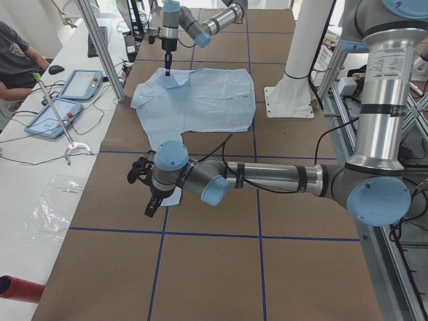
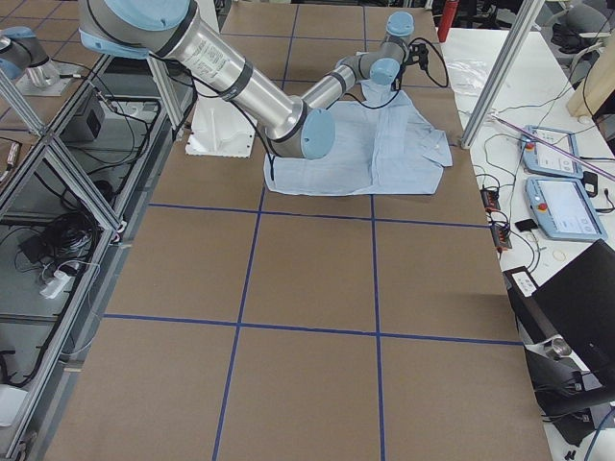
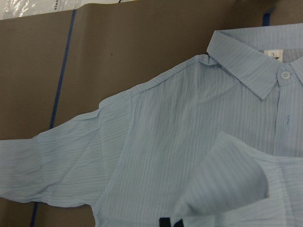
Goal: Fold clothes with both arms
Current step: 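Lift the sleeve with the right gripper and lay it across the shirt body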
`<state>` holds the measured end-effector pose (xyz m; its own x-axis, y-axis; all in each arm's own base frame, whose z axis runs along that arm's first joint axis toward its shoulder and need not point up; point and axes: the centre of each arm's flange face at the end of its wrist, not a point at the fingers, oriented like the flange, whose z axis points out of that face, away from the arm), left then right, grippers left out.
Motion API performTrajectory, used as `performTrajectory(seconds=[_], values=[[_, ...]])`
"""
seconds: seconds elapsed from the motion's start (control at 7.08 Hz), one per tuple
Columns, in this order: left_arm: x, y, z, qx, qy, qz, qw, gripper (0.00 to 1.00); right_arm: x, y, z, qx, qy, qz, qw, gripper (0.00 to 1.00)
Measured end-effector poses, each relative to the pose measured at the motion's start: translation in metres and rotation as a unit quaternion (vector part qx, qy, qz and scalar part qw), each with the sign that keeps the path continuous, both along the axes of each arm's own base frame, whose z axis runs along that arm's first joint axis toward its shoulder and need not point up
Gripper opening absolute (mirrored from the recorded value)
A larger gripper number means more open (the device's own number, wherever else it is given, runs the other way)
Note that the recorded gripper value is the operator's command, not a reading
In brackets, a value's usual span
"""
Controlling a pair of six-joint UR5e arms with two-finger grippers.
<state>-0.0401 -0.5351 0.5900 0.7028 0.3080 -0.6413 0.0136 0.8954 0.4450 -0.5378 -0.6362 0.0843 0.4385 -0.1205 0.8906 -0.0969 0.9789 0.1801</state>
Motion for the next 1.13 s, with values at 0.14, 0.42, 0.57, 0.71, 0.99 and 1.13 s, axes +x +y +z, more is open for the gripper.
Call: performTrajectory(seconds=[0.14, 0.42, 0.57, 0.71, 0.99, 1.13], values=[[0.000, 0.000, 0.000, 0.000, 0.000, 0.000, 1.0000, 1.00, -0.044, 0.013, 0.013, 0.001, 0.026, 0.002, 0.9996, 1.00], [0.000, -0.002, -0.003, 0.002, 0.000, -0.001, 1.0000, 1.00, -0.100, 0.031, 0.018, 0.025, 0.047, 0.018, 0.9984, 1.00], [0.000, -0.004, -0.005, 0.004, 0.001, -0.001, 1.0000, 1.00, -0.107, 0.034, 0.010, 0.033, 0.043, 0.021, 0.9983, 1.00], [0.001, -0.005, -0.007, 0.002, 0.003, -0.004, 1.0000, 1.00, -0.109, 0.035, 0.002, 0.036, 0.039, 0.023, 0.9983, 1.00], [0.026, -0.010, -0.015, -0.024, 0.014, -0.020, 0.9994, 0.99, -0.102, 0.038, -0.009, 0.023, 0.036, 0.032, 0.9986, 1.00], [0.060, -0.011, -0.020, -0.040, 0.021, -0.039, 0.9982, 0.99, -0.084, 0.039, -0.013, 0.002, 0.053, 0.040, 0.9978, 1.00]])
